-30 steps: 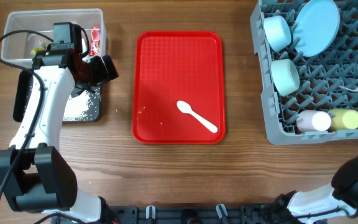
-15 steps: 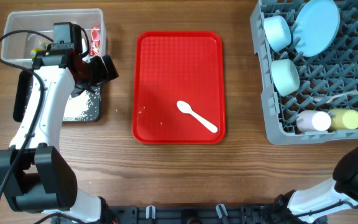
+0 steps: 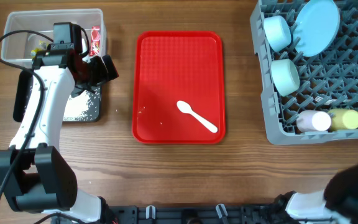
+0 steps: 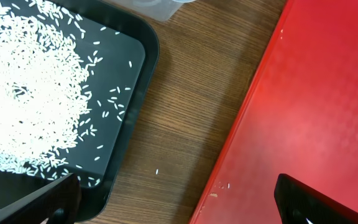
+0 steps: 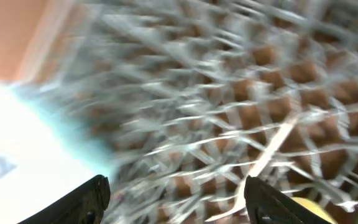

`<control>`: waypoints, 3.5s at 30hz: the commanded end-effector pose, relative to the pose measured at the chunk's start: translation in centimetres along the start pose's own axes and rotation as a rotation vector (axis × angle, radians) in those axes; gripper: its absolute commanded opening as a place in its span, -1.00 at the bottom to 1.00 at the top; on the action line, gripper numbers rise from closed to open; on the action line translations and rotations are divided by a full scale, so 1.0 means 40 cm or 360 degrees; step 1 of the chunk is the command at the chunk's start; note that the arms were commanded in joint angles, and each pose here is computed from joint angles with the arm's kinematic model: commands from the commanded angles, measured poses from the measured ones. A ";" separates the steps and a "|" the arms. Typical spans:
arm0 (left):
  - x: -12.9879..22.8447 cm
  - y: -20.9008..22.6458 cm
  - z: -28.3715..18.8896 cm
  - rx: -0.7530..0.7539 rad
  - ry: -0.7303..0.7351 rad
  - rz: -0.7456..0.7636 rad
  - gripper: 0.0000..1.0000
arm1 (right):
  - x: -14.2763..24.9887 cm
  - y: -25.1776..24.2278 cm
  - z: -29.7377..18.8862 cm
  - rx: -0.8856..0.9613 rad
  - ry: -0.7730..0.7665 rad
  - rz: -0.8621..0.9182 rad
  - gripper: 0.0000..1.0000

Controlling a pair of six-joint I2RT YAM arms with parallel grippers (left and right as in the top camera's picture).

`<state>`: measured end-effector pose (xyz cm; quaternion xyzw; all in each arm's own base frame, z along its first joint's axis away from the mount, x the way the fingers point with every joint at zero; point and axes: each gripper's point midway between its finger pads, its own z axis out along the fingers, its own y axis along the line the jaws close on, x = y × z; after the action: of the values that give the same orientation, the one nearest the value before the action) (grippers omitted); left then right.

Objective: Sort waste into correct bins and load items into the dishwasher rack
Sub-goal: 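Move the right gripper to the white spoon on the tray, then grasp the white spoon with the right gripper, then carry the white spoon into the dish rack and release it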

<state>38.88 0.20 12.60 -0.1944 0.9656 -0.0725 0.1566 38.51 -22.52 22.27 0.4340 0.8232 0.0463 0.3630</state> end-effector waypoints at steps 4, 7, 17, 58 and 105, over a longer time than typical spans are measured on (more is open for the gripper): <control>-0.007 0.003 0.001 -0.0009 -0.0008 -0.0001 1.00 | 0.208 0.349 -0.212 -0.0751 0.0159 -0.0787 0.48; -0.007 0.003 0.001 -0.0009 -0.0009 -0.0001 1.00 | 0.354 0.425 -0.239 -0.0852 0.0332 -0.1060 0.48; -0.007 0.003 0.001 -0.0009 -0.0009 -0.0001 1.00 | 0.869 0.476 -0.198 -0.0575 0.0890 -0.1948 0.56; -0.007 0.003 0.001 -0.0009 -0.0009 -0.0001 1.00 | 1.226 0.277 0.038 -0.0442 0.1294 -0.2272 -0.69; -0.007 0.003 0.001 -0.0009 -0.0009 -0.0001 1.00 | 0.254 0.177 -0.117 -0.0182 0.0279 0.0140 -0.92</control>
<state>38.89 0.20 12.60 -0.1943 0.9656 -0.0725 0.1568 37.50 -5.51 22.29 0.3099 0.8884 0.1296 0.3129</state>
